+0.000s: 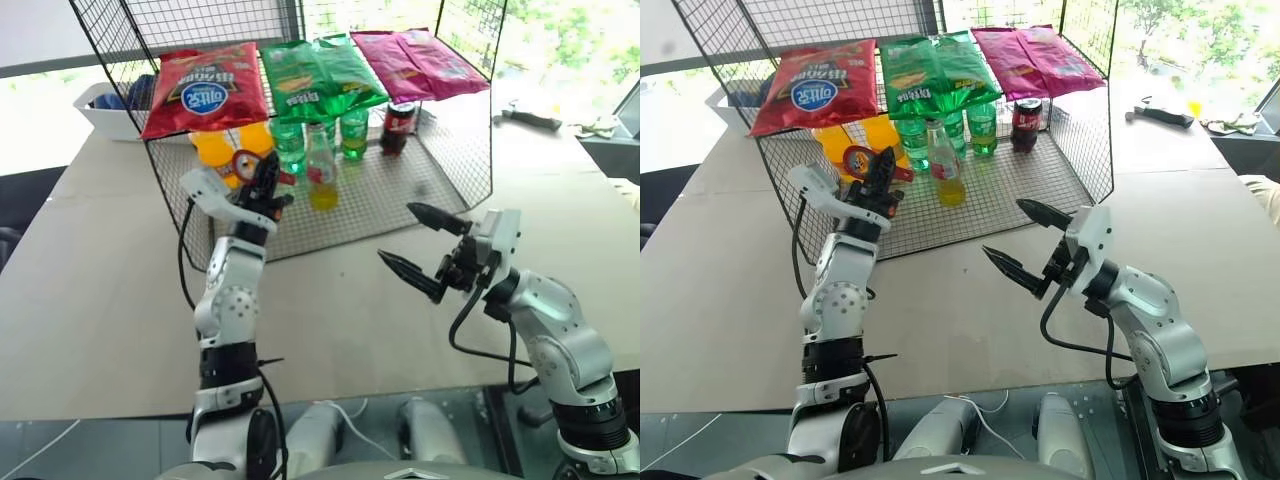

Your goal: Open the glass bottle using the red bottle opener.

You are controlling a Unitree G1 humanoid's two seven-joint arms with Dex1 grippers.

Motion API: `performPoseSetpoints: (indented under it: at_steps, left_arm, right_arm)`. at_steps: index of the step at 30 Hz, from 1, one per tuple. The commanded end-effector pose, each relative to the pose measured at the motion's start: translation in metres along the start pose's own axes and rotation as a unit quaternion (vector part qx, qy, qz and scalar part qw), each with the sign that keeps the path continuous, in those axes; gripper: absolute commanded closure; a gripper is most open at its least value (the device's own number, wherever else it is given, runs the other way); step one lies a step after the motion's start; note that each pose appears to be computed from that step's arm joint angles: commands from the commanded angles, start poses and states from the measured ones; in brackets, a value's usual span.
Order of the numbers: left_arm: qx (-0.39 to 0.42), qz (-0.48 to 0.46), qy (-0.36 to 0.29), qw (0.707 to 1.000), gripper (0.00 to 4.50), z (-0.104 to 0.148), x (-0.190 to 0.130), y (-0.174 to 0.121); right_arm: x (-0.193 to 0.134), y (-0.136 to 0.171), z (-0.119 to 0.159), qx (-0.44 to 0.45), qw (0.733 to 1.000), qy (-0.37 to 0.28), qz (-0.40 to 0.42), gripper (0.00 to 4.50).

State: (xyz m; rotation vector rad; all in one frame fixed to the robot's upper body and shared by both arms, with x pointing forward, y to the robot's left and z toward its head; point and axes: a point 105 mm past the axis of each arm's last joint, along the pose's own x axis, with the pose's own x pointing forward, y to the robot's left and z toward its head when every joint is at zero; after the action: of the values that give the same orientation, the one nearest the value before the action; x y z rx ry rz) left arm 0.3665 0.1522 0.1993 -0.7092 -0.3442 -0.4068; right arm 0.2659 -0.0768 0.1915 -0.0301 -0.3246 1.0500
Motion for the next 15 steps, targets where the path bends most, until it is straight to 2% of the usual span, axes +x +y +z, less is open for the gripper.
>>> performPoseSetpoints:
  at_steps: [1, 6, 12, 15]
  left_arm:
    - [-0.063, -0.095, 0.038, 0.993, 4.37, -0.005, -0.005, -0.036]
    - [-0.14, -0.196, 0.157, 0.958, 4.37, -0.031, -0.031, -0.071]
    - [-0.177, -0.271, 0.265, 0.908, 4.37, -0.05, -0.058, -0.096]
    - [-0.173, -0.286, 0.304, 0.892, 4.37, -0.058, -0.068, -0.097]
  right_arm:
    - [0.0, 0.001, 0.003, 0.024, 1.0, 0.013, -0.002, 0.0]
    - [-0.006, 0.013, -0.017, 0.113, 0.986, 0.124, 0.021, 0.0]
    - [-0.007, 0.024, -0.017, 0.159, 0.971, 0.165, 0.065, 0.0]
    - [-0.008, 0.027, -0.015, 0.189, 0.961, 0.181, 0.091, 0.0]
